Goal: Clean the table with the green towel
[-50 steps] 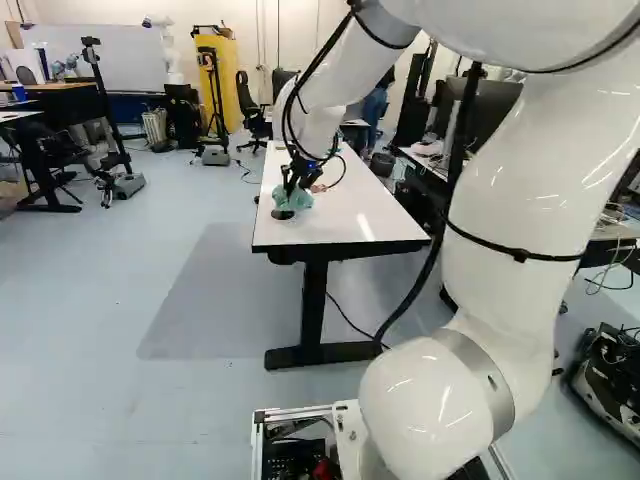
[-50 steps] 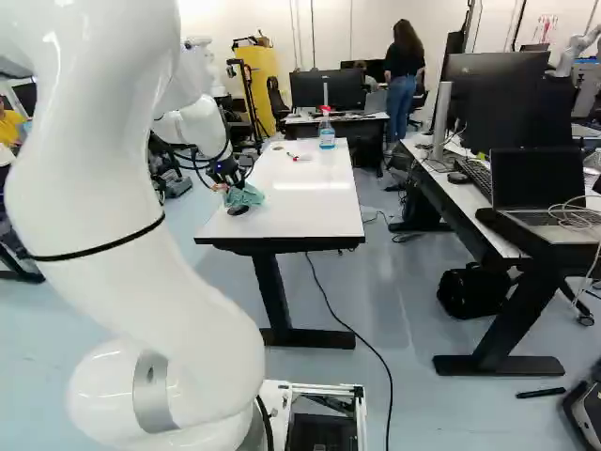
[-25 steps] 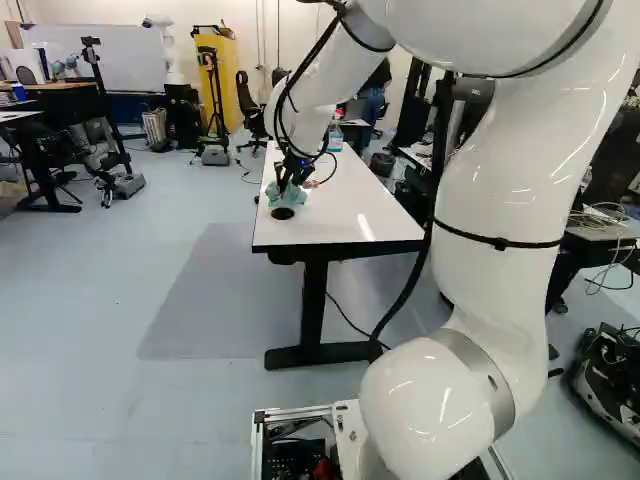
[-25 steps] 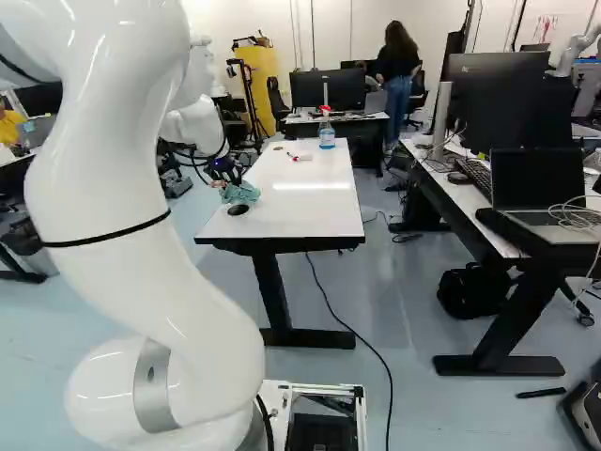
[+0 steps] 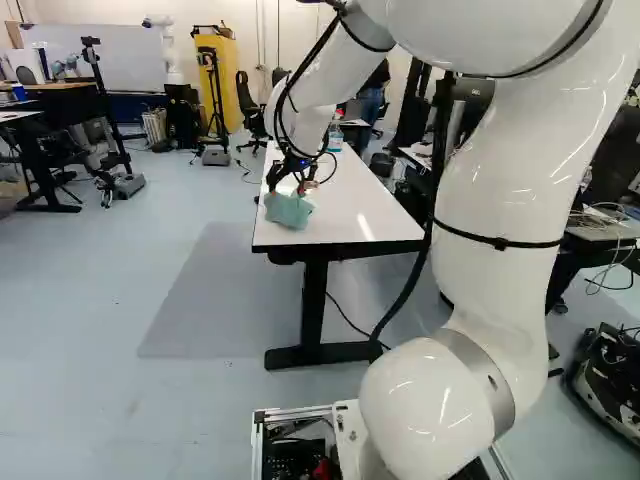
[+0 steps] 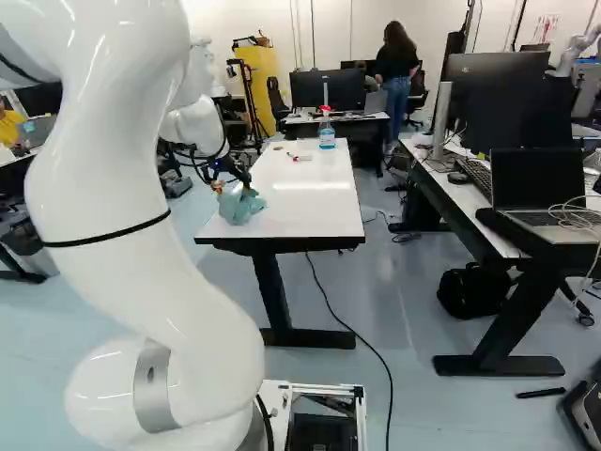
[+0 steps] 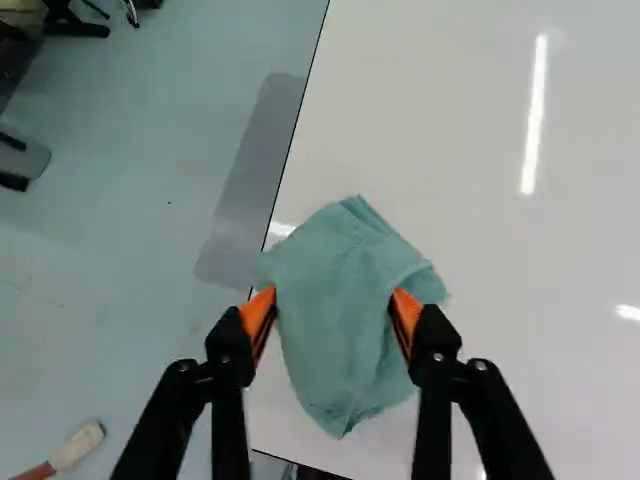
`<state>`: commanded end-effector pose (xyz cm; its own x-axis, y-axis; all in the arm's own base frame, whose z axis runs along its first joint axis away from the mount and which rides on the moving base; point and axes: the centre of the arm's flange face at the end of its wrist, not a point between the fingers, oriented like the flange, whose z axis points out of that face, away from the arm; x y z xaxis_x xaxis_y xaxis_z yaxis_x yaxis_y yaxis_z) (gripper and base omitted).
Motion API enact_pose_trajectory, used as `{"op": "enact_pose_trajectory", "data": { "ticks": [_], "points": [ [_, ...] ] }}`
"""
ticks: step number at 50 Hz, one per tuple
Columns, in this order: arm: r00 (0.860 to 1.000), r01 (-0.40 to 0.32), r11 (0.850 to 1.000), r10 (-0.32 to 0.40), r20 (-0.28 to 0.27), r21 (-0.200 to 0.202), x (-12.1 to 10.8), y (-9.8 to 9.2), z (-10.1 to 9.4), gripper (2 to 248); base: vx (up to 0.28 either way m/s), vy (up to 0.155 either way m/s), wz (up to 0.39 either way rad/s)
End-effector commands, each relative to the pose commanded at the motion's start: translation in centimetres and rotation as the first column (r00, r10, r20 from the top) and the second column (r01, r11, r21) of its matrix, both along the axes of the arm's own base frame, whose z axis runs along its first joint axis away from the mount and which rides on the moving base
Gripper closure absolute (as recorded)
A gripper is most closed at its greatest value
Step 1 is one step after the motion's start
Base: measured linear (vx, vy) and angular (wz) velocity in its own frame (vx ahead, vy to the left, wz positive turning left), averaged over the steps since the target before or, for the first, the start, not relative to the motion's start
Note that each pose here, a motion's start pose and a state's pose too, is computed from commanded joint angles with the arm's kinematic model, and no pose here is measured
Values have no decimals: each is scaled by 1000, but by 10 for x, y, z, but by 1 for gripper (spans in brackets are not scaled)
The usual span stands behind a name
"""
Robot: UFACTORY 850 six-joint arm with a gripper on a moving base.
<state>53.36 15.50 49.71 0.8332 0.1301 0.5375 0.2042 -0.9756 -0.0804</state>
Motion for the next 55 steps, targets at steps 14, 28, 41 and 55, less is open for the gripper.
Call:
{"op": "enact_pose_trajectory", "data": {
  "ticks": [14, 28, 41, 55],
  "points": [
    [1000, 0, 1000, 0, 0, 0, 0, 0, 0, 3, 0, 0, 0],
    [1000, 0, 1000, 0, 0, 0, 0, 0, 0, 3, 0, 0, 0],
    [1000, 3, 1000, -3, 6, 0, -2, -2, -1, 3, 0, 0, 0],
    [1000, 11, 1000, -11, 26, 1, -7, -8, -5, 3, 0, 0, 0]
  ]
}}
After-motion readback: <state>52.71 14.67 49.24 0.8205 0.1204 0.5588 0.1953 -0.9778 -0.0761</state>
